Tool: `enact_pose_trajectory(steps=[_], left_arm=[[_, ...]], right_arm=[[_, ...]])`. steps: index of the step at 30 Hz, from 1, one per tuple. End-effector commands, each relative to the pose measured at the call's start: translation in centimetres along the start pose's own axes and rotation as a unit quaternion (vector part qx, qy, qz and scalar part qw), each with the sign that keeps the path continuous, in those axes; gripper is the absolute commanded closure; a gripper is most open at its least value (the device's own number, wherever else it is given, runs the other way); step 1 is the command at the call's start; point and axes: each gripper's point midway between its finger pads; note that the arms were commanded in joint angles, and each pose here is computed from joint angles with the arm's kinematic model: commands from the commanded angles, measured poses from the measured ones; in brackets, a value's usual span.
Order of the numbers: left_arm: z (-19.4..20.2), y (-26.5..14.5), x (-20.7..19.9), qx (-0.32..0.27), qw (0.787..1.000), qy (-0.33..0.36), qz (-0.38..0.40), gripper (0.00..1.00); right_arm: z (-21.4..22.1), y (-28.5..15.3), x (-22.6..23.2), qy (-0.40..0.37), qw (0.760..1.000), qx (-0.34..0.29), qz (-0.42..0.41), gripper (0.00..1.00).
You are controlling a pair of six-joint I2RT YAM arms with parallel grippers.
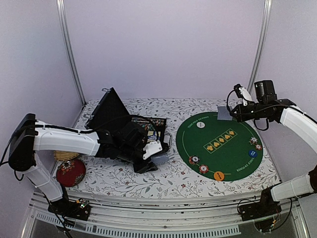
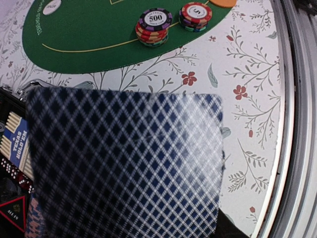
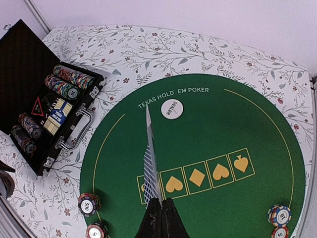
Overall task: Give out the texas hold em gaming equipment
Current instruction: Distribute the poker card in the big blind area.
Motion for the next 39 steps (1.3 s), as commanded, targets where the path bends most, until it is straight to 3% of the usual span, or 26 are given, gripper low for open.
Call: enact_pose_trajectory(steps=[1,9,12,18,21,26,31,34,37,39], left_arm=[[-1.9,-1.3,0.8,-0.033,0.999,-0.001,-0.004,0.48],[-1.8,-1.3,0.9,-0.035,0.999,-0.002,-0.006,0.48],[-1.6,-1.0,0.8,-0.034,0.999,-0.001,-0.003,0.48],[-1.2,-0.8,0.9,-0.029,1.0,-0.003,-0.004,0.48],[-1.2,-0.7,0.9,-0.029,1.0,-0.001,-0.004,0.48],[-1.2,-0.6,1.0,-0.028,1.0,0.002,-0.006,0.48],[-1.1,-0.8,1.1,-0.029,1.0,-0.001,-0.009,0.48],[-1.0,-0.8,1.1,-0.028,1.0,-0.002,-0.01,0.48],[-1.0,-0.9,1.2,-0.028,1.0,-0.002,-0.012,0.48],[-0.9,-0.9,1.3,-0.028,1.0,-0.003,-0.014,0.48]], right_arm=[[1.2,-0.7,0.7,0.034,0.999,0.017,-0.024,0.98],[7.6,0.7,4.3,0.171,0.968,0.134,-0.124,0.98],[8.3,0.7,5.3,0.189,0.96,0.141,-0.15,0.98],[9.8,0.4,4.4,0.183,0.955,0.199,-0.118,0.98],[8.7,0.0,3.2,0.143,0.966,0.194,-0.092,0.98],[4.6,-0.8,2.9,0.013,0.989,0.115,-0.094,0.98],[3.9,-1.2,5.4,-0.089,0.981,0.103,-0.14,0.98],[5.0,-0.9,10.2,-0.15,0.957,0.118,-0.22,0.98],[7.2,-1.2,16.7,-0.216,0.909,0.141,-0.326,0.98],[8.3,-1.2,19.5,-0.222,0.884,0.15,-0.383,0.98]])
Point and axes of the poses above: each gripper's point midway between its finger pads, its own y axis out along the fingers, its own x axis along the line the jaws close on, z = x × y, and after that the axes turned 9 degrees about -y, right-handed
